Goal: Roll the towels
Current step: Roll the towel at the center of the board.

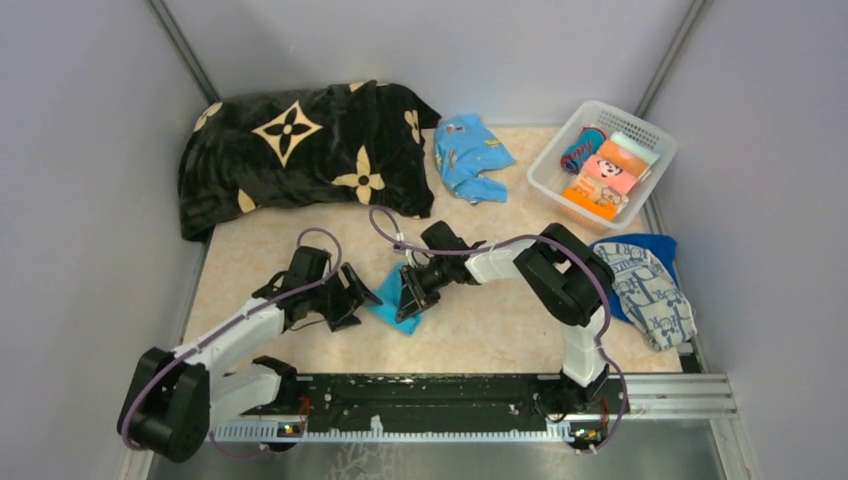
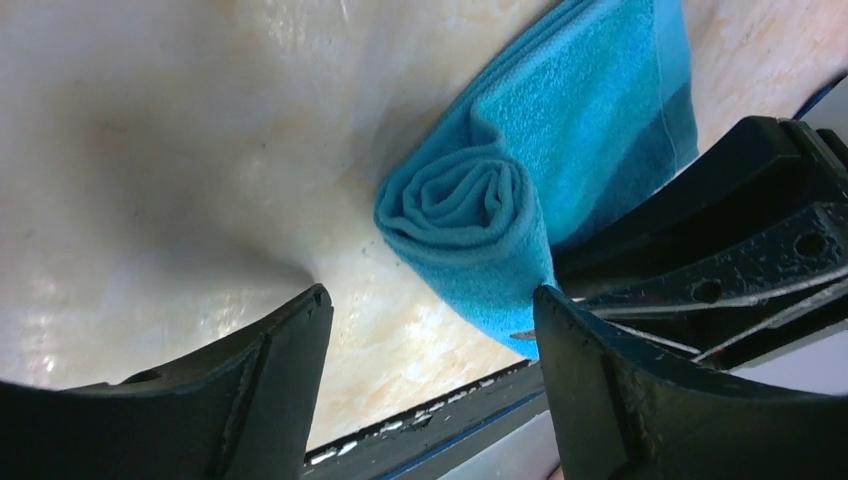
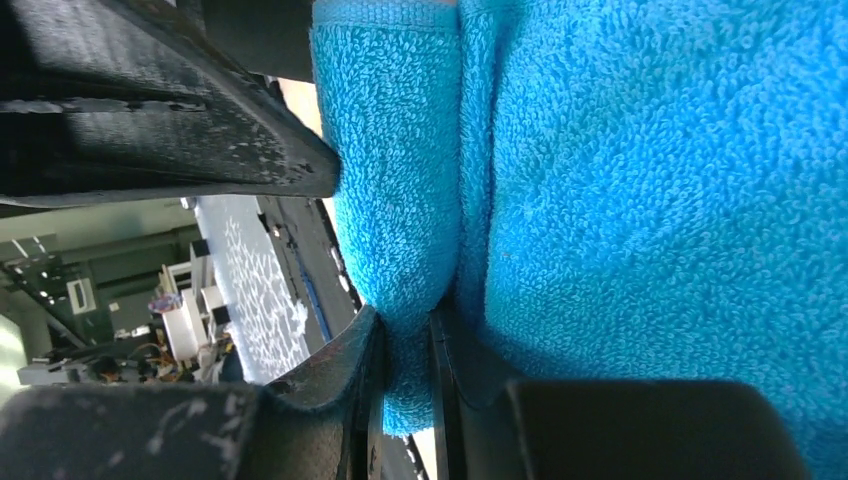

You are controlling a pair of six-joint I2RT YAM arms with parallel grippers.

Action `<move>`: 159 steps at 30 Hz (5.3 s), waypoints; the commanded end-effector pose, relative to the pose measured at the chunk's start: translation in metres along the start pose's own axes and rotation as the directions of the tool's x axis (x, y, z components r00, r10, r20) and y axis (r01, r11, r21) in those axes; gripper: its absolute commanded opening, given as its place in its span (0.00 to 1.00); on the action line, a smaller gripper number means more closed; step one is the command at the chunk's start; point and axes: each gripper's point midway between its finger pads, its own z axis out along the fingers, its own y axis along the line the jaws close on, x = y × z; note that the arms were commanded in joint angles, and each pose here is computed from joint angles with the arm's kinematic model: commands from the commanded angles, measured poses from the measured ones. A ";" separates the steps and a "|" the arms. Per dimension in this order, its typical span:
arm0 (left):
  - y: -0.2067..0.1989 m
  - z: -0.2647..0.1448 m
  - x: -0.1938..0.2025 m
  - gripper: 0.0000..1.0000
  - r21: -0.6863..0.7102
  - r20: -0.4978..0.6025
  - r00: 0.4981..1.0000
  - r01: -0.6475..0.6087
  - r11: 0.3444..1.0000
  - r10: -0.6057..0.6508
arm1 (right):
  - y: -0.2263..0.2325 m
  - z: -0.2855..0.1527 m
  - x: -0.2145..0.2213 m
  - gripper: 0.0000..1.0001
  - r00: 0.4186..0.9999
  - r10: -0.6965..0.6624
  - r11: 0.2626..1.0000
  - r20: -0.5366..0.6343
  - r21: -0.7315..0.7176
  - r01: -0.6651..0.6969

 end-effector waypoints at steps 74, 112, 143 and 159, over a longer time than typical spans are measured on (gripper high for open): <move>-0.010 0.012 -0.011 0.85 0.059 0.037 0.999 0.020 0.998 -0.022 | -0.003 0.009 0.008 0.25 0.999 -0.014 0.996 -0.046 -0.091 0.010; 0.035 0.034 0.000 0.57 -0.140 -0.027 0.998 0.054 0.989 -0.058 | 0.002 0.004 -0.003 0.52 0.673 -0.650 0.222 -0.354 0.758 0.613; -0.014 0.002 -0.008 0.84 0.111 0.056 0.997 0.048 0.993 -0.054 | 0.012 0.008 0.024 0.19 0.973 -0.205 0.978 -0.107 -0.062 0.199; 0.017 0.033 0.002 0.60 -0.021 -0.024 0.997 0.071 0.997 -0.071 | -0.029 -0.007 0.011 0.35 0.992 -0.115 0.984 -0.044 0.129 0.120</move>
